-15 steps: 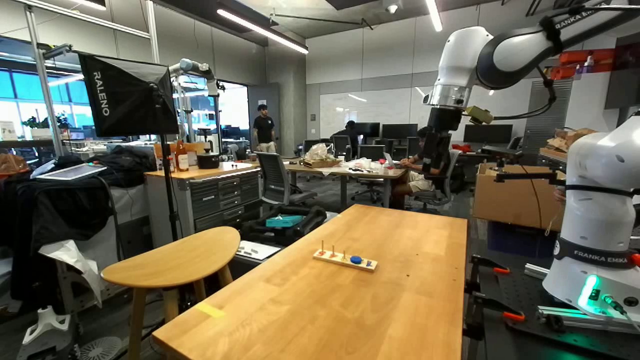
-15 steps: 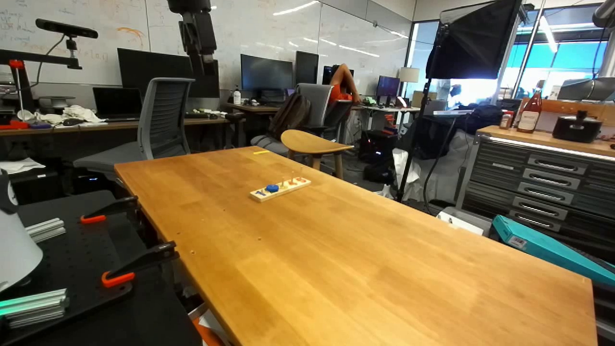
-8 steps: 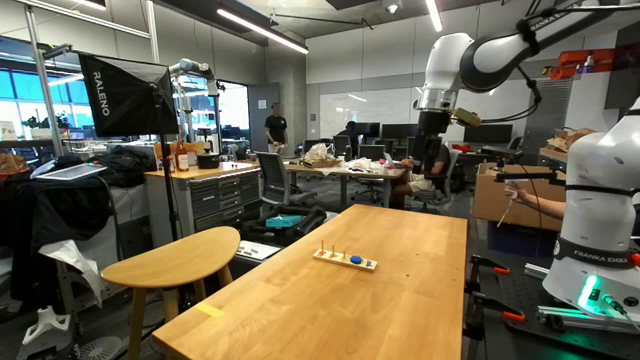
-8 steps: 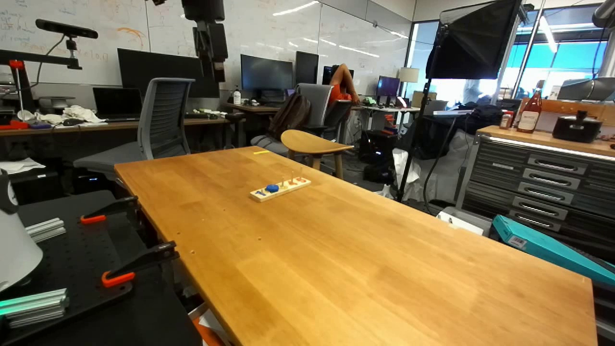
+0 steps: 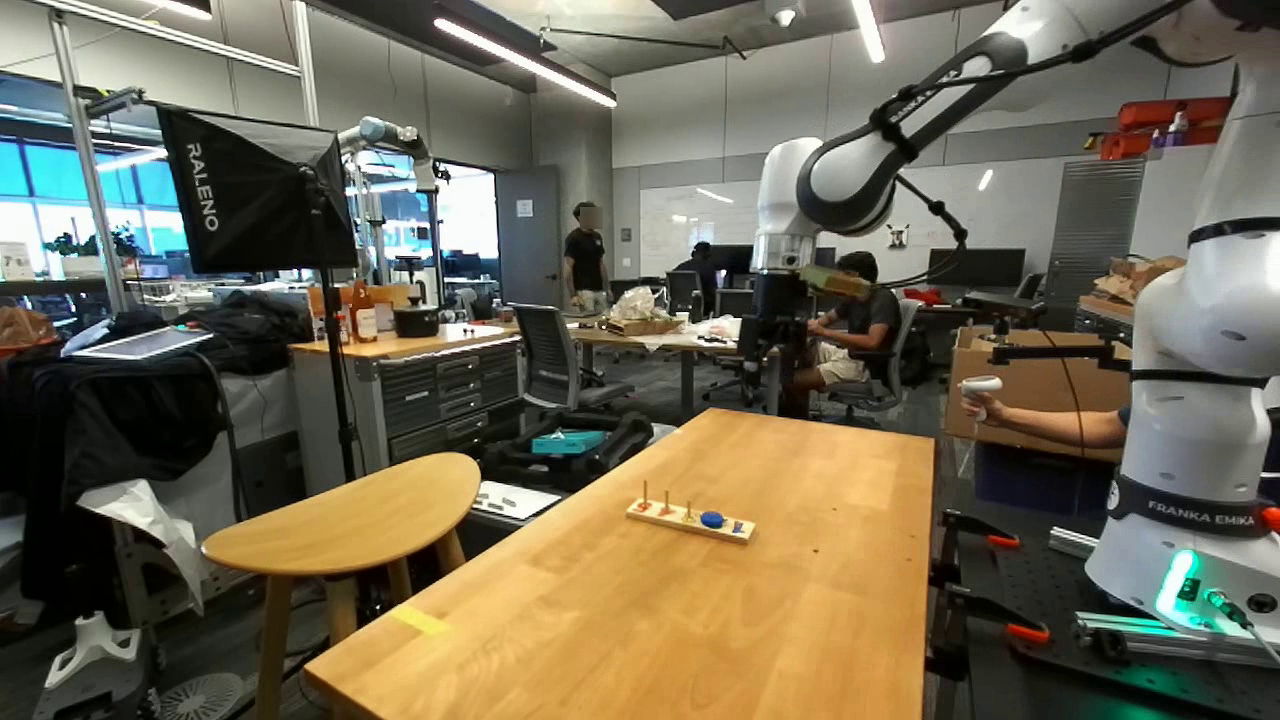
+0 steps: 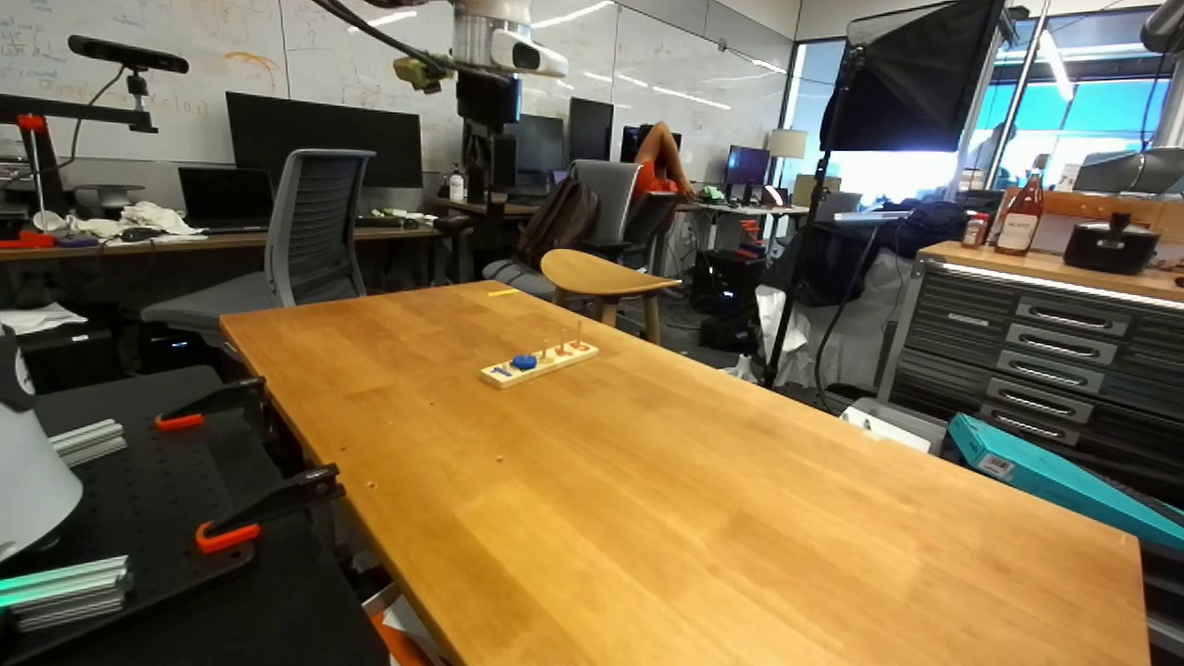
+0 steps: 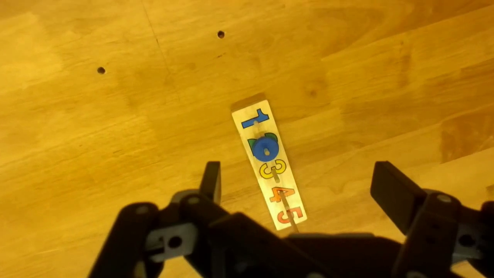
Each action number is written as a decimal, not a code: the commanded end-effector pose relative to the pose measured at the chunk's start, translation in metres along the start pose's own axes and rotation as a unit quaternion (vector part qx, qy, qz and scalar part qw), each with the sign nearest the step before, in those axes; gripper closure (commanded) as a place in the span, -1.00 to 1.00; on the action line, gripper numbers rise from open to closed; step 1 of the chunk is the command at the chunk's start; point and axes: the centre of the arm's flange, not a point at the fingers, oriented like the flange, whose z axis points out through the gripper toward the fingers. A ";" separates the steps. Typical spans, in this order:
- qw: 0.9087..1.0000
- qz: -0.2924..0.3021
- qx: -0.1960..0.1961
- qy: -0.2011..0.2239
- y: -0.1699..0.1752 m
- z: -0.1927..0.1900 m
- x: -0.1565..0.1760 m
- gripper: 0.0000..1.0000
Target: Remove the disc from the wooden rack and put it on the table
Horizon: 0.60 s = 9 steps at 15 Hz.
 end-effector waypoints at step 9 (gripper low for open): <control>0.999 0.013 -0.035 -0.027 -0.021 0.119 0.059 -1.00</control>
